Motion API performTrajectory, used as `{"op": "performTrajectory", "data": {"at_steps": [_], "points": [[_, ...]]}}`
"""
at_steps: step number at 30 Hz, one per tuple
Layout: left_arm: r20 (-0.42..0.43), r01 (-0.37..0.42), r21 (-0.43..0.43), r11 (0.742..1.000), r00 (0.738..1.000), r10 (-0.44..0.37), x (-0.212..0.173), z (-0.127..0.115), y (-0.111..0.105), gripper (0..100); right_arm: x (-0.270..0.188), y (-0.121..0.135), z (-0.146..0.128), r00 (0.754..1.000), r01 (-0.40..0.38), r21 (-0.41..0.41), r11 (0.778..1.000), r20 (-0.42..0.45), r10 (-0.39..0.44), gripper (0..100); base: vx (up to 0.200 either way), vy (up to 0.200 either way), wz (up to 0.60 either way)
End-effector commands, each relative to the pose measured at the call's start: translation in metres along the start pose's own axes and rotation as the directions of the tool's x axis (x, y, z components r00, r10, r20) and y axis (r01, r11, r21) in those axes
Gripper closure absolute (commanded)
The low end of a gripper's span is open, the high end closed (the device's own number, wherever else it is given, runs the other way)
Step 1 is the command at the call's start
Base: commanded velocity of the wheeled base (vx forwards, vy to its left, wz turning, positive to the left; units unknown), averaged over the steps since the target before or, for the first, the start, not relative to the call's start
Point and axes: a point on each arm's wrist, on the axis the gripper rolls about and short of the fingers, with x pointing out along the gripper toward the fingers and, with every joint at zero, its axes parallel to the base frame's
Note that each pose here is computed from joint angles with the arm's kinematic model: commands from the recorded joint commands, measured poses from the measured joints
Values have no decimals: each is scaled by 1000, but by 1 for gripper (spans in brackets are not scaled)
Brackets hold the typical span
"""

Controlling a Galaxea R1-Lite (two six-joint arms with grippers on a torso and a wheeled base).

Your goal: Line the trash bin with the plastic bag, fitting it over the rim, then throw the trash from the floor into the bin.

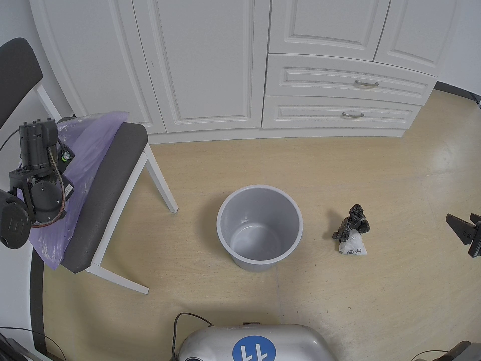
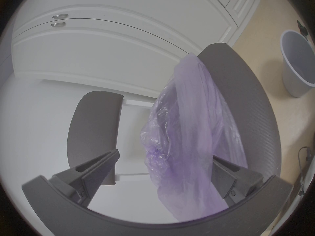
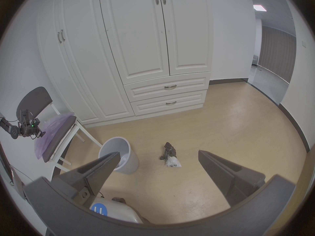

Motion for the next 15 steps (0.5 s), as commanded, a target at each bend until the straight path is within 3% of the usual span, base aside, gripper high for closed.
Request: {"op": "performTrajectory", "data": {"at_steps": [1,10,15], "points": [[2,-26,-25,999,1000,26,-2,-1,12,0,0,0,0,1000,0,0,1000,-1,0,0,0,0,0],[25,-34,-74,997,999,36,16,-10,38,0,0,0,0,1000,2,0,1000,-1,-2,0,0,0,0],[41,-64,-122,991,997,69,24,-14,63,0,0,0,0,1000,2,0,1000,-2,-2,0,0,0,0]]}}
